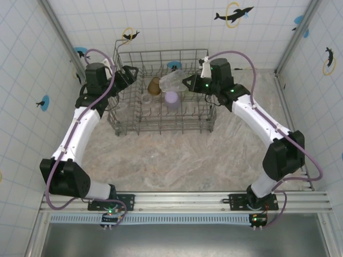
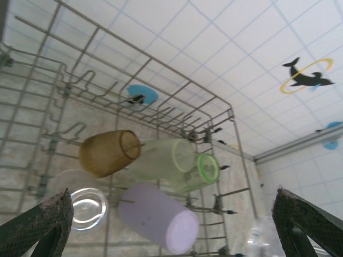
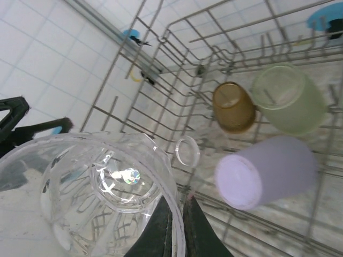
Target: Load the cups into the dish rack
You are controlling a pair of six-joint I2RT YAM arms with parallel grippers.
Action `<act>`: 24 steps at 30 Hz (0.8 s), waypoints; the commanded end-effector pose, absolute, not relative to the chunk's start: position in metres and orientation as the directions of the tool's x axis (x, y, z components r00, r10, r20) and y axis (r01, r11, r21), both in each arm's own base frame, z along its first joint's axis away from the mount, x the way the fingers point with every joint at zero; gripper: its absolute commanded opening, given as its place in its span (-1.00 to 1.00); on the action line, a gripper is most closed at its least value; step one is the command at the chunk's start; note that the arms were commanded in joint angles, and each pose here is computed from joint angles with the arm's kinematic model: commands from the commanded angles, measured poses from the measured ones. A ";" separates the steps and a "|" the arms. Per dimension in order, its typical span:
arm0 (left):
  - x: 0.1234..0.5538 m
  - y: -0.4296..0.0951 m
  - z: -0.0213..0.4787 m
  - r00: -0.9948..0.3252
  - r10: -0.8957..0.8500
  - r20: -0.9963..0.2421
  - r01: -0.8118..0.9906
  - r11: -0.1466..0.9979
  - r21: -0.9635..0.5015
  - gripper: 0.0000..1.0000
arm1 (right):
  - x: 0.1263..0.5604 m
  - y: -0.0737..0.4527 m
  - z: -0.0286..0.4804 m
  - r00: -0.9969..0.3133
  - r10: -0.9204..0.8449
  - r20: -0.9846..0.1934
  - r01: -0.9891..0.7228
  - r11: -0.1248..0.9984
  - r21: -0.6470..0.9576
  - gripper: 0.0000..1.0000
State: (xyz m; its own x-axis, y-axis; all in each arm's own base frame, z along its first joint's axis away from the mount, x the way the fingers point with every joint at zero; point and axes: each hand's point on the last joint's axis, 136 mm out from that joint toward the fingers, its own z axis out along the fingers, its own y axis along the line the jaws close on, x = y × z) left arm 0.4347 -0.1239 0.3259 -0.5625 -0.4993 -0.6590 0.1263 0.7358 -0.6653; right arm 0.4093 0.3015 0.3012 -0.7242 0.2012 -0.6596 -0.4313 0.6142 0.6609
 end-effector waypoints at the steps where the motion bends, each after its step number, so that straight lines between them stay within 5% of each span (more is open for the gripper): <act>1: 0.439 -0.142 0.345 -0.575 -0.543 -0.612 0.189 0.640 -0.745 0.96 | 0.414 0.319 0.333 -0.678 0.289 -0.676 -0.531 0.443 0.722 -1.00; 6: 0.435 -0.161 0.356 -0.623 -0.574 -0.531 0.249 0.498 -0.830 0.95 | 0.421 0.321 0.333 -0.673 0.378 -0.637 -0.527 0.360 0.770 -1.00; 24: 0.437 -0.171 0.346 -0.673 -0.645 -0.363 0.201 0.313 -0.928 0.95 | 0.425 0.355 0.337 -0.670 0.483 -0.563 -0.575 0.142 0.806 -1.00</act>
